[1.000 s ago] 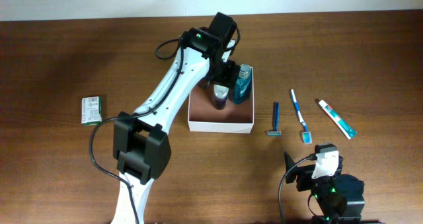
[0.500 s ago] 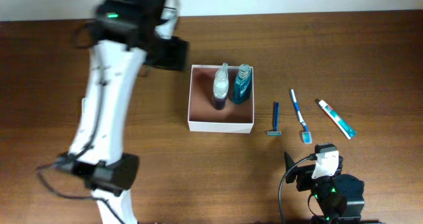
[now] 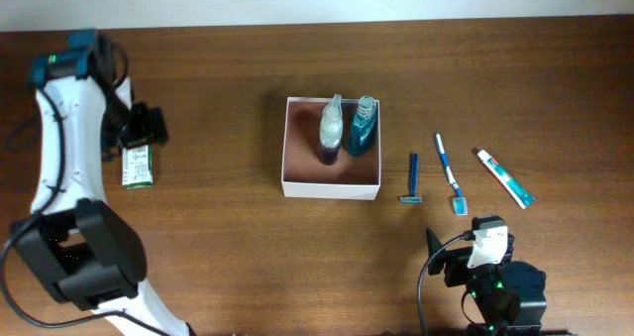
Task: Pack container
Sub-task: 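Grasp the green soap bar with the left gripper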
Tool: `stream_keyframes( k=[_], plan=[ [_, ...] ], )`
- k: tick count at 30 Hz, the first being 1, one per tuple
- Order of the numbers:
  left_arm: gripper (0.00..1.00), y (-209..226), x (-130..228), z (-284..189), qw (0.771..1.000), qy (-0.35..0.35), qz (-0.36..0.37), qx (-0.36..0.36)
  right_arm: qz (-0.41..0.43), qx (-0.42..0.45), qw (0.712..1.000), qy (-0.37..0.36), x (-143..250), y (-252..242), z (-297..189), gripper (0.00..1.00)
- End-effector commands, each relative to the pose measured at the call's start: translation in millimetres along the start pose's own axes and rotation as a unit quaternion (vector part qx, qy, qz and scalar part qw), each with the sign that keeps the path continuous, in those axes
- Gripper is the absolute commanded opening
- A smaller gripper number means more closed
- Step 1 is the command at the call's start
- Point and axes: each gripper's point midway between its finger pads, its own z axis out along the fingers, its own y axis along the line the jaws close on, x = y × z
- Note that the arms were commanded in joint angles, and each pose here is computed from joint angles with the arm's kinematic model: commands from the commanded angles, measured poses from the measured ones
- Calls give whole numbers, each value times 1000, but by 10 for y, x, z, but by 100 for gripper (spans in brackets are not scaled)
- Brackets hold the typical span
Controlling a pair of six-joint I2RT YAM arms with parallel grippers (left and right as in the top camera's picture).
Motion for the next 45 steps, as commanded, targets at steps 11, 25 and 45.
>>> stream_keyframes(
  k=[11,25,45],
  plan=[
    [97,231,-116,1083,999,-24,22,-2,6,-2,1000,-1,13,2,5,99],
    [68,252,-63,1452,1000,15,15,10,6,-2,1000,-1,13,2,5,99],
    [36,-735,-8,-234,983,-57,100,141,6,-2,1000,-1,13,2,5,99]
  ],
)
